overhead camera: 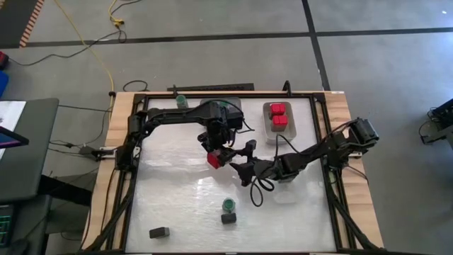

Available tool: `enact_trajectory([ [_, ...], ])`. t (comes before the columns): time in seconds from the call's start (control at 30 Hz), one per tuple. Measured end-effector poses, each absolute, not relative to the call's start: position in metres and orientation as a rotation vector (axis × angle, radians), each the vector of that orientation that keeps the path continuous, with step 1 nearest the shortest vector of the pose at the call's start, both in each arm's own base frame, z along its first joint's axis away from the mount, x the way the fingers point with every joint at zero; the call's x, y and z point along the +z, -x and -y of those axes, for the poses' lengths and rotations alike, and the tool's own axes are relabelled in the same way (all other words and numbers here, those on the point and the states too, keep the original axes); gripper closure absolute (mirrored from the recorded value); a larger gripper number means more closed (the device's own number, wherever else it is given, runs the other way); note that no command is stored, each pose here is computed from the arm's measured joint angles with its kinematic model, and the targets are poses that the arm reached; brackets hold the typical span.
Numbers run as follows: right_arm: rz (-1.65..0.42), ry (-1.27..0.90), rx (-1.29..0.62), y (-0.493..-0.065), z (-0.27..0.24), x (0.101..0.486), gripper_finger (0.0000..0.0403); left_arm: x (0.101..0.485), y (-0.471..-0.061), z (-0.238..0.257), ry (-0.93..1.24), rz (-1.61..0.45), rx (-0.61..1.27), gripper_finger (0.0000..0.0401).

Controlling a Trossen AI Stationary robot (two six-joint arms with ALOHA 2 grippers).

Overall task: Sort spices by type
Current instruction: Put the center red seasoning can into the gray bin

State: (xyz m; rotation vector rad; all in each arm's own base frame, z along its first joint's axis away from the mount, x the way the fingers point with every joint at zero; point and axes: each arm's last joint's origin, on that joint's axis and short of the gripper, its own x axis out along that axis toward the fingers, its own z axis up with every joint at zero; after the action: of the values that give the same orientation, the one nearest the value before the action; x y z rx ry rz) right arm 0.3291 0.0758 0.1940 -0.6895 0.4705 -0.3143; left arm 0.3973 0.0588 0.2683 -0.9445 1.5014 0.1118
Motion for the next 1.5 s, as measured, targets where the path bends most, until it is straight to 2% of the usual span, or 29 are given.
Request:
enact_trajectory([
  [0.13,-0.492,0.702,-0.307,-0.328,-0.076,0.192,0.0092,0.268,-0.397,-0.063,0.955,-1.497,0.121,0.0104],
  [0.33,-0.498,0.697,-0.313,-0.328,-0.074,0.191,0.0017,0.268,-0.397,-0.063,0.951,-1.490,0.118,0.0104],
  [0.43,-0.473,0.591,-0.340,-0.329,-0.073,0.192,0.0008,0.268,-0.397,-0.064,0.948,-1.489,0.113,0.0104],
  [0.63,-0.478,0.516,-0.370,-0.329,-0.068,0.191,0.0026,0.269,-0.402,-0.064,0.936,-1.445,0.069,0.0104],
  [0.93,-0.515,0.633,-0.337,-0.329,-0.067,0.189,0.0034,0.271,-0.410,-0.064,0.966,-1.360,-0.004,0.0103],
  [1.03,-0.514,0.633,-0.339,-0.329,-0.067,0.189,0.0059,0.271,-0.410,-0.064,0.968,-1.360,-0.003,0.0103],
  [1.27,-0.517,0.642,-0.355,-0.329,-0.066,0.190,0.0168,0.272,-0.412,-0.065,0.976,-1.338,-0.007,0.0103],
  [1.5,-0.525,0.646,-0.354,-0.328,-0.066,0.189,0.0168,0.271,-0.413,-0.068,0.955,-1.324,0.056,0.0103],
])
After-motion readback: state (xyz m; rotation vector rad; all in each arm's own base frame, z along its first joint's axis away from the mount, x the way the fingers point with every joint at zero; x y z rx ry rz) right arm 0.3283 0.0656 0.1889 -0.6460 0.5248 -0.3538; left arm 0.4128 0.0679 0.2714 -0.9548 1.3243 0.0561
